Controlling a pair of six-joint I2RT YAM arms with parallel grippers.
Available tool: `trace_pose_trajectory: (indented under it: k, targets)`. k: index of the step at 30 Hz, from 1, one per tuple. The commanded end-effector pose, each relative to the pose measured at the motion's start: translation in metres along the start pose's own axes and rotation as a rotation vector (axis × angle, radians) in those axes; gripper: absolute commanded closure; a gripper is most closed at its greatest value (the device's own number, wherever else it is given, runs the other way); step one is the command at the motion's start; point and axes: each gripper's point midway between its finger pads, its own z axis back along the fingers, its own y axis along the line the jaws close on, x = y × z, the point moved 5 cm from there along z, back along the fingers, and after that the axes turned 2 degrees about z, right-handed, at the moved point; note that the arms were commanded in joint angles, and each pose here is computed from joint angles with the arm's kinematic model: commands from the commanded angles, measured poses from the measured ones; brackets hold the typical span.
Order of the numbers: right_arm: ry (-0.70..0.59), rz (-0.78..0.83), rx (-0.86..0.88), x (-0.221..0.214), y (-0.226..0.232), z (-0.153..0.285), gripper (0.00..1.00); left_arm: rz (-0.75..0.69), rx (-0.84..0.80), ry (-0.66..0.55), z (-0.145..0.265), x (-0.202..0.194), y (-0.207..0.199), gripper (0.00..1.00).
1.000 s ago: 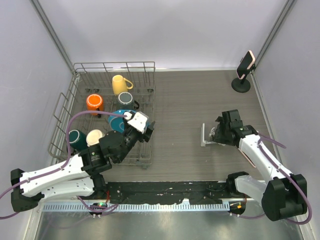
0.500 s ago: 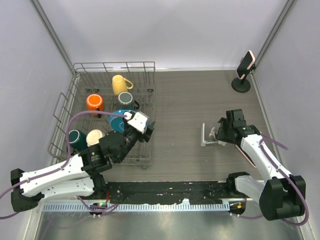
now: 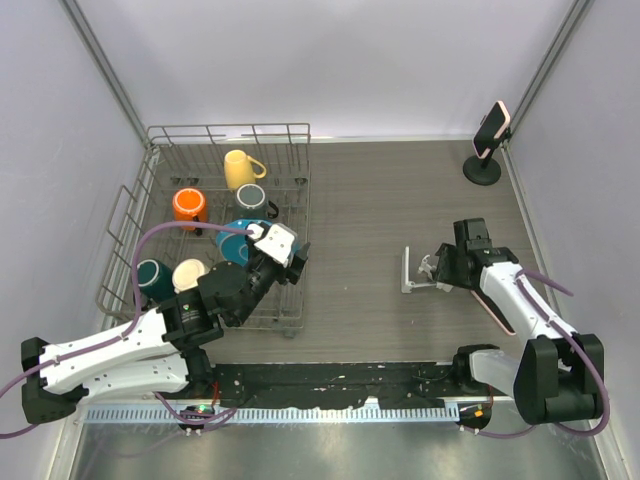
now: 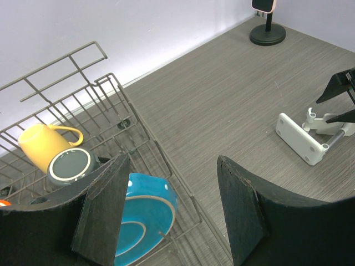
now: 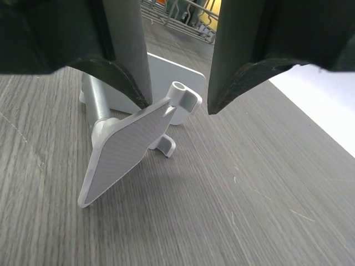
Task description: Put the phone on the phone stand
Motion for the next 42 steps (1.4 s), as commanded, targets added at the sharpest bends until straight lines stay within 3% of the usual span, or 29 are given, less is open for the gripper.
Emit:
trace_pose_trajectory:
  k: [1,5,12,14,17,18,20,23,27,28,31,32,34,35,37,41,42]
  targets:
    - [0.006,0.007,-0.023,0.001,-0.003,-0.006,0.5,0.049,0.023,-0.056,0.002,0.015,0.004,0.32]
    - [0.01,0.019,-0.052,0.001,-0.01,-0.01,0.56,0.048,0.023,-0.053,0.001,0.014,0.004,0.32]
    - [-0.006,0.039,-0.084,0.001,-0.01,-0.016,0.57,0.049,0.03,-0.057,0.002,0.015,0.006,0.32]
    - [-0.018,0.049,-0.098,0.002,-0.01,-0.019,0.62,0.049,0.032,-0.058,0.002,0.016,0.006,0.32]
    - [-0.011,0.067,-0.115,0.0,-0.011,-0.023,0.79,0.046,0.032,-0.058,0.002,0.016,0.006,0.32]
    - [-0.008,0.073,-0.123,-0.001,-0.011,-0.024,0.89,0.046,0.032,-0.058,0.002,0.015,0.006,0.32]
    - [-0.002,0.093,-0.129,-0.002,-0.011,-0.023,0.98,0.045,0.032,-0.057,0.002,0.015,0.006,0.32]
    - [-0.049,0.145,-0.117,0.003,-0.002,-0.014,1.0,0.046,0.029,-0.057,0.002,0.015,0.006,0.32]
    - [-0.105,0.265,0.054,0.006,0.037,0.018,1.0,0.049,0.027,-0.06,0.002,0.016,0.006,0.32]
    - [-0.127,0.358,0.113,0.007,0.047,0.023,1.0,0.049,0.027,-0.06,0.003,0.016,0.006,0.32]
    - [-0.205,0.508,0.271,0.01,0.076,0.039,1.0,0.049,0.027,-0.06,0.003,0.016,0.006,0.32]
    - [-0.243,0.678,0.313,0.013,0.079,0.04,1.0,0.049,0.027,-0.06,0.003,0.016,0.006,0.32]
    - [-0.296,0.808,0.54,0.007,0.109,0.056,0.99,0.049,0.028,-0.061,0.003,0.017,0.006,0.32]
    - [-0.364,0.956,0.558,0.013,0.107,0.052,0.99,0.049,0.027,-0.06,0.003,0.016,0.006,0.32]
    - [-0.498,1.042,0.769,0.013,0.132,0.072,0.99,0.05,0.024,-0.059,0.003,0.016,0.005,0.32]
    - [-0.803,1.227,0.86,0.032,0.138,0.066,0.99,0.047,0.028,-0.055,0.002,0.015,0.005,0.32]
    - [-0.931,1.258,0.904,0.037,0.147,0.076,1.0,0.043,0.031,-0.053,0.001,0.014,0.005,0.32]
